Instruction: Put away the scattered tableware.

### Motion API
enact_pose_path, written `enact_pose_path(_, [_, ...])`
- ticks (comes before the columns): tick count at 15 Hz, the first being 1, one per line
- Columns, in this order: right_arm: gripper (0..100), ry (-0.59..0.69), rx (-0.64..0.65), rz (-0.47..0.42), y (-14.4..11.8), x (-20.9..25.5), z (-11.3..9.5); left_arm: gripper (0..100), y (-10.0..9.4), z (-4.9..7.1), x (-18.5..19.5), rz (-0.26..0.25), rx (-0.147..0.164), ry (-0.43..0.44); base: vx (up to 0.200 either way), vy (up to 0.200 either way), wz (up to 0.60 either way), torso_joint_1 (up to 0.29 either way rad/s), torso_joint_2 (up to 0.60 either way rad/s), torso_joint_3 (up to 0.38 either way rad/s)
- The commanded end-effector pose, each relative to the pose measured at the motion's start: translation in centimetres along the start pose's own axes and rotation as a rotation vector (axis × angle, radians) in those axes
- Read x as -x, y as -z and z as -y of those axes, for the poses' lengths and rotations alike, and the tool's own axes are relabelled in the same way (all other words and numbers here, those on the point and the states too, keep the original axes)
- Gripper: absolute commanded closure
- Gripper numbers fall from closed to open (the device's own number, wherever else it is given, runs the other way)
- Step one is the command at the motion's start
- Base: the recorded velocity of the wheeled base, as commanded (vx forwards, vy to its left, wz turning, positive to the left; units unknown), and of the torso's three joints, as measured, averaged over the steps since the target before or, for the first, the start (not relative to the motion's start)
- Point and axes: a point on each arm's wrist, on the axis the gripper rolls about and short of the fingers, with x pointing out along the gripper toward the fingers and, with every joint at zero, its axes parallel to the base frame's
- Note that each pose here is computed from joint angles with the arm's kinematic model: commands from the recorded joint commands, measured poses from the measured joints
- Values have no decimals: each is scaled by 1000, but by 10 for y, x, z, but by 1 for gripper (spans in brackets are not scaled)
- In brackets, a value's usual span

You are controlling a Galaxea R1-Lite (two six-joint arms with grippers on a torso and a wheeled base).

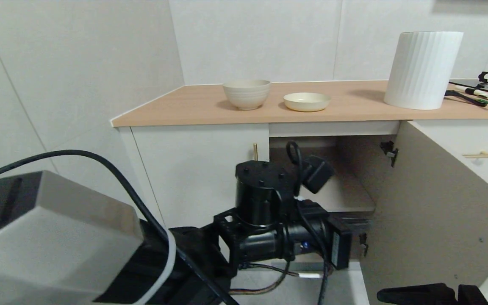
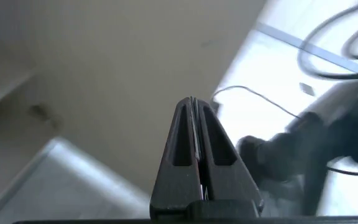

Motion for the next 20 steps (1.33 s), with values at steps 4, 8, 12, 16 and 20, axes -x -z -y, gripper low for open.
enact_pose_path(4, [0,328,-39,45,-43,-30,33,100,-32,-16,145,140,-2,-305,0,0,0,0,0,0])
enact_pose_path(8, [0,484,-38,91,-84,-38,48,100,-32,4,230,198,22,-489,0,0,0,0,0,0])
enact_pose_path(12, [0,498,-5,100,-113,-42,48,100,-43,32,270,224,41,-583,0,0,0,0,0,0])
enact_pose_path(16, [0,551,-96,76,-114,-40,49,0,-51,35,275,225,57,-598,0,0,0,0,0,0])
enact_pose_path(20, [0,626,-109,132,-124,-35,46,0,-60,35,275,253,46,-604,0,0,0,0,0,0])
